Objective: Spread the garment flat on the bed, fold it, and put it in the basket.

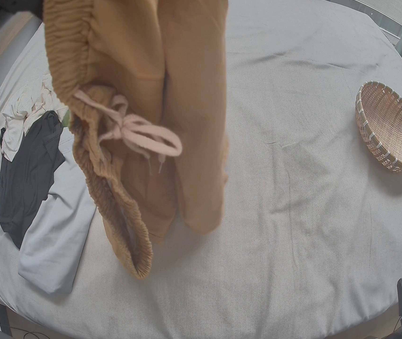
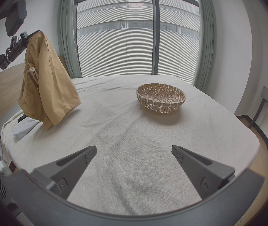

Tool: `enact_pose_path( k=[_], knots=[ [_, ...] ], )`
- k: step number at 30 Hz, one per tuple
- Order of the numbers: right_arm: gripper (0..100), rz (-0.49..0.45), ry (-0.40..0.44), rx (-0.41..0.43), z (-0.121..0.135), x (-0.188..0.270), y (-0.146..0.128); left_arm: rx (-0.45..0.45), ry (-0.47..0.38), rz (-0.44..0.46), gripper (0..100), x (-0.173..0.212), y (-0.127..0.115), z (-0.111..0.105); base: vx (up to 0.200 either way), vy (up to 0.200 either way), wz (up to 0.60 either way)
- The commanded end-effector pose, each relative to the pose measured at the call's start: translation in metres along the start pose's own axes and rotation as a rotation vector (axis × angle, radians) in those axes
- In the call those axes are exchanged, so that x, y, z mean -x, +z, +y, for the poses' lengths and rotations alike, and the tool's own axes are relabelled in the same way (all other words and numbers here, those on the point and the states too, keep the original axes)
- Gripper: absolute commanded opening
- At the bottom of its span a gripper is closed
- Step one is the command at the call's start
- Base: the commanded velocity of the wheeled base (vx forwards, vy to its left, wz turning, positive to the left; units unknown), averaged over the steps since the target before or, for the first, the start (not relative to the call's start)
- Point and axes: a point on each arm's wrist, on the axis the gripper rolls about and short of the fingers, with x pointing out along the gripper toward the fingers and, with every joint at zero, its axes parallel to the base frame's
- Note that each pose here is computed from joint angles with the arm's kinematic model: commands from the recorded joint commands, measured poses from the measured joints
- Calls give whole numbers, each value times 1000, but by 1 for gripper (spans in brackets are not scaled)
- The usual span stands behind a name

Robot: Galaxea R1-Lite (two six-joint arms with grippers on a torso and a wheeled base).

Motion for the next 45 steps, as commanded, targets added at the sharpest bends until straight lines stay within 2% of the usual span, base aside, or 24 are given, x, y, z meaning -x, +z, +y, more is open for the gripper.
enact_pose_path(
  k=[1, 4, 10, 14, 24, 30, 38, 39, 40, 41, 42, 45],
  knots=[
    [100, 6, 0, 0, 0, 0, -5, -11, -35, -18, 0, 9, 7, -14, 0, 0, 0],
    [100, 6, 0, -1, 0, 0, -5, 0, -20, 4, 0, 8, 1, -8, 0, 0, 0],
    [100, 6, 0, 2, 0, 0, -5, 63, 77, 102, 0, 11, -34, 25, 0, 0, 0],
    [100, 6, 0, 0, 0, 0, -5, 73, 90, 121, 0, 7, -42, 34, 0, 0, 0],
    [100, 6, -8, -9, 0, 0, -5, 58, 43, 110, 0, 2, -36, 31, 0, 0, 0],
    [100, 3, -8, -8, 0, 0, -5, 33, 7, 76, 0, -1, -24, 21, 0, 0, 0],
    [100, 0, -5, -3, 0, 0, -5, 39, 14, 85, 0, -1, -27, 24, 0, 0, 0],
    [100, -48, 0, 0, 0, 0, 3, 39, 11, 85, 0, -1, -27, 23, 0, 0, 0],
    [100, -48, 0, 0, 0, 0, 3, 39, 11, 85, 0, -1, -27, 23, 0, 0, 0],
    [100, -181, -6, 5, 0, 8, 30, 39, 9, 84, 0, -2, -26, 23, 0, 0, 0],
    [100, -209, -10, 8, 1, 11, 42, 39, 9, 84, 0, -3, -26, 24, 0, 0, 0],
    [100, -186, 34, 9, 2, 7, 68, 44, 14, 95, 0, -7, -29, 28, 0, 0, 0]
  ],
)
